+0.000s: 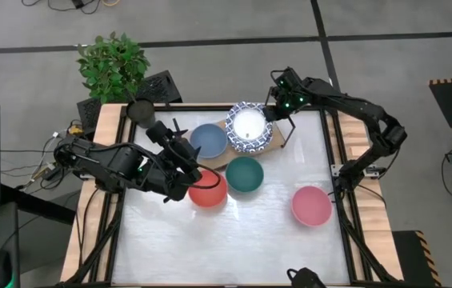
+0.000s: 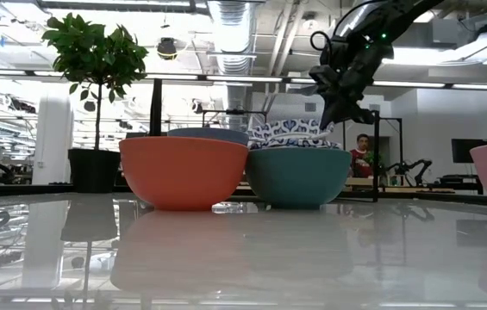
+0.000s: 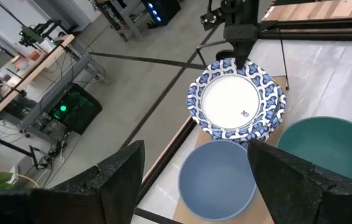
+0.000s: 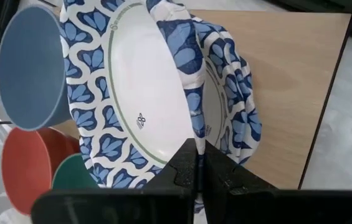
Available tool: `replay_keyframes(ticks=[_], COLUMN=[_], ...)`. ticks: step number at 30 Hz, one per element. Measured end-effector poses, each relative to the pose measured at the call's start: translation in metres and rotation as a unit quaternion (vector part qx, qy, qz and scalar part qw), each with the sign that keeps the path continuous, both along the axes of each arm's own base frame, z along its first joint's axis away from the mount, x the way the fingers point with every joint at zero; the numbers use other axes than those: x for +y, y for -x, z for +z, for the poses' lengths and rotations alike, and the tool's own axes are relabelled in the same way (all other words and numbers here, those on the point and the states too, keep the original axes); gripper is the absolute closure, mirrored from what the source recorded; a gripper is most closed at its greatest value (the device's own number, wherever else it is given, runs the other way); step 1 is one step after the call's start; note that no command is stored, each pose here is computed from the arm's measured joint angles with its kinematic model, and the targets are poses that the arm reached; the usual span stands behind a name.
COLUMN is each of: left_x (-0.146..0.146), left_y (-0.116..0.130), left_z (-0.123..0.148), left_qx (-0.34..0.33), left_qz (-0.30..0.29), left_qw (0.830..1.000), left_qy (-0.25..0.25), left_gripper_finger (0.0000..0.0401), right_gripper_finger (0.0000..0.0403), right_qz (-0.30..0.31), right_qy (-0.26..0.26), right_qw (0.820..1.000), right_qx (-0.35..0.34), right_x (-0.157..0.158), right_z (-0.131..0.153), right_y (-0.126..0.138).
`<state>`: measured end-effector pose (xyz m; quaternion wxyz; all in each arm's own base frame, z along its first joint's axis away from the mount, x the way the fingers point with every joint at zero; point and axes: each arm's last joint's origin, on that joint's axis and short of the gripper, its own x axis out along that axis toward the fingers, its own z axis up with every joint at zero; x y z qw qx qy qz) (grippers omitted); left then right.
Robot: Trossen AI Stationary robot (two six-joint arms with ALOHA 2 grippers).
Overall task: Place and stack bowls onto a shelf
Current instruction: Stack the white patterned bowl on top of the white patterned bowl
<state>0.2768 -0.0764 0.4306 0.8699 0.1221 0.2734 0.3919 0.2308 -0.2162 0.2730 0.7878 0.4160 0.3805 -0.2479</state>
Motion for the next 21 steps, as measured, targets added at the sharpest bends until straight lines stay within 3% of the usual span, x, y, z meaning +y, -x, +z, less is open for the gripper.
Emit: replay_keyframes(ticks=[6,12,21], left_x=[0.0,0.0,0.0], left_y=[0.0,0.0,0.001], left_z=[0.0,0.0,0.0], left_qx=[0.003,0.003,0.003], left_qz=[0.0,0.0,0.001], left_qw=[1.0,1.0,1.0], left_qy=[-0.001,-0.001,-0.002], left_gripper_finger=[0.0129,0.0129,0.0129], right_gripper_finger=[0.0339,0.0276,0.0194], right_qz=[0.021,0.055,0.055], right_qy=[0.007,0.014,-0.001], right_qw=[1.0,0.998,0.998], right_qx=[0.006,0.006,0.014], right_x=[0.002,0.008,0.01], right_z=[0.0,-0.001,-0.002], right_y=[0.0,-0.004,-0.002])
